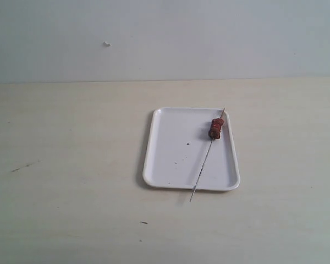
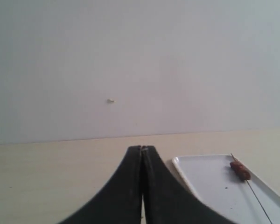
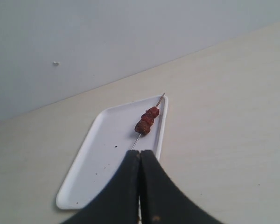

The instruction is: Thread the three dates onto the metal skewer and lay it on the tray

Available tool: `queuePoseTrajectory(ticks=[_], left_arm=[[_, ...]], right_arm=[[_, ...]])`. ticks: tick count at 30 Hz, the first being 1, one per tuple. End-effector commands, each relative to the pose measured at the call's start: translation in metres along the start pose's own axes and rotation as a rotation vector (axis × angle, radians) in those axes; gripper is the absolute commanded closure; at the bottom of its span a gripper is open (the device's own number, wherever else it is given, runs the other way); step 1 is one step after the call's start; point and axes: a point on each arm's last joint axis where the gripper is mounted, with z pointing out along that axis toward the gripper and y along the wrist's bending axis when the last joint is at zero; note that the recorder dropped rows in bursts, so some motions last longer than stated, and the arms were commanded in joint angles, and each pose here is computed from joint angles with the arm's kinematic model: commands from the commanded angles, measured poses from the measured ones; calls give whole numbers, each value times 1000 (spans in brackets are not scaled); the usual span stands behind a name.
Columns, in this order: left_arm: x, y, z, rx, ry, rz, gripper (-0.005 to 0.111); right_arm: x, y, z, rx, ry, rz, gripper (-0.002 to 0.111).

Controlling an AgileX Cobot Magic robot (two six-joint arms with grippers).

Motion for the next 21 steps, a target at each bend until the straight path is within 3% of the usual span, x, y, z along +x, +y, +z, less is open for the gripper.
queuePoseTrajectory(ticks=[1, 6, 11, 14, 18, 21], left_arm=[[2, 3, -3, -34, -22, -7, 107], [-1, 3, -10, -40, -72, 64, 107], [6, 4, -10, -46, -2, 117, 107], [14, 8, -10, -91, 86, 51, 107], [28, 20, -14, -238, 194, -127, 107], [38, 24, -16, -287, 259, -168, 107]], right_arm=[[1, -1, 0, 3, -4, 0, 108], [1, -1, 0, 3, -4, 0, 108], [1, -1, 0, 3, -4, 0, 108], [1, -1, 0, 3, -4, 0, 108], [1, -1, 0, 3, -4, 0, 108], [1, -1, 0, 3, -4, 0, 108]])
